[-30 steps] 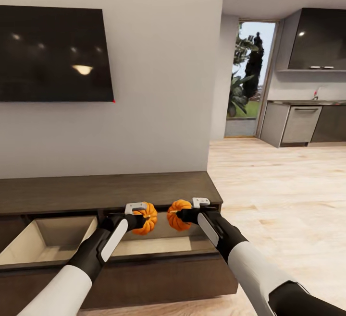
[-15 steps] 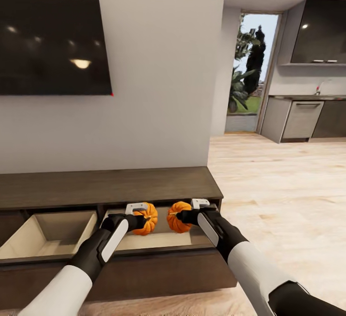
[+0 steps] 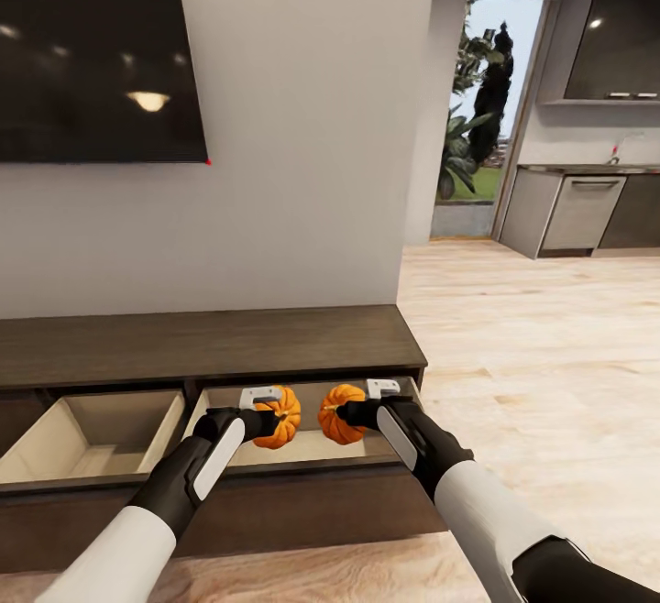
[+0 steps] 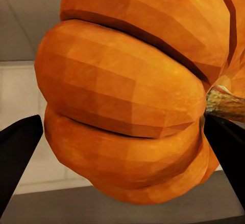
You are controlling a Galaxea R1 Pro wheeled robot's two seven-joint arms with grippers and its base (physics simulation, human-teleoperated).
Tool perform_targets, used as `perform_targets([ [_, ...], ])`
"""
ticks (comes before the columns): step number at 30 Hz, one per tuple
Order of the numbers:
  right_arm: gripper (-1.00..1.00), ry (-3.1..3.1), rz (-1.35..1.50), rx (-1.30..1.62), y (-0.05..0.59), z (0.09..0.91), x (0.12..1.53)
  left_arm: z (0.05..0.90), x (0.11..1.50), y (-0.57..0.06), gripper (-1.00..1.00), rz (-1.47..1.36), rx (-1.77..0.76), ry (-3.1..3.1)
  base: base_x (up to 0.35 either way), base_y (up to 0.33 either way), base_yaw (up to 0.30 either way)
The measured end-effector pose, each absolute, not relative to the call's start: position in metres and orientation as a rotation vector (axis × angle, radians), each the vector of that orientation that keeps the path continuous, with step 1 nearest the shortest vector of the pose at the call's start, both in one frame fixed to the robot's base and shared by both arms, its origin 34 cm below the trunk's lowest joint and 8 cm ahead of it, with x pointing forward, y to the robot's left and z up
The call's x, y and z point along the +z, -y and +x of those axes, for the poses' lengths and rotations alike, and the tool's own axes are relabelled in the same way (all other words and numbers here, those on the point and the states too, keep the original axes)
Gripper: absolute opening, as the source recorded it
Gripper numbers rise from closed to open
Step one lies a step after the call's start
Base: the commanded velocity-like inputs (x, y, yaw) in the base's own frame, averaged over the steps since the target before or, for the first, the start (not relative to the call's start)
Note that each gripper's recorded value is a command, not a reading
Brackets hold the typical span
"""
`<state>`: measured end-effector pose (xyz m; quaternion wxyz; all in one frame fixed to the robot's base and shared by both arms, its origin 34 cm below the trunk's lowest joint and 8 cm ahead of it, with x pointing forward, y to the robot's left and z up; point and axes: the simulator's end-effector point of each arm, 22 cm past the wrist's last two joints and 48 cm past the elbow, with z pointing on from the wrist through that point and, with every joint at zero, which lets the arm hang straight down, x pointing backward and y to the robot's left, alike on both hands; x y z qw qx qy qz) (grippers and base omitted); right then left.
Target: Place each of the two pumpkins and all three candles from the living room inside a cabinet in the living room (use any cabinet), then make sure every cabinet is closed, and position the cauldron so it is next to a table in the living room.
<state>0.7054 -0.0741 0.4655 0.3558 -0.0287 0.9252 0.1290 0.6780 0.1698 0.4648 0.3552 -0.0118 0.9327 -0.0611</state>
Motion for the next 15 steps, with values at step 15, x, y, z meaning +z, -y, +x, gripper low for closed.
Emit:
perform_targets([
  [15, -1.0, -2.387, -0.075, 0.332, 0.0742, 0.7058, 0.4664, 0.6778, 0.4651, -0.1692, -1.0, -0.031, -0.162, -2.41, 0.086, 0.002, 0.0],
])
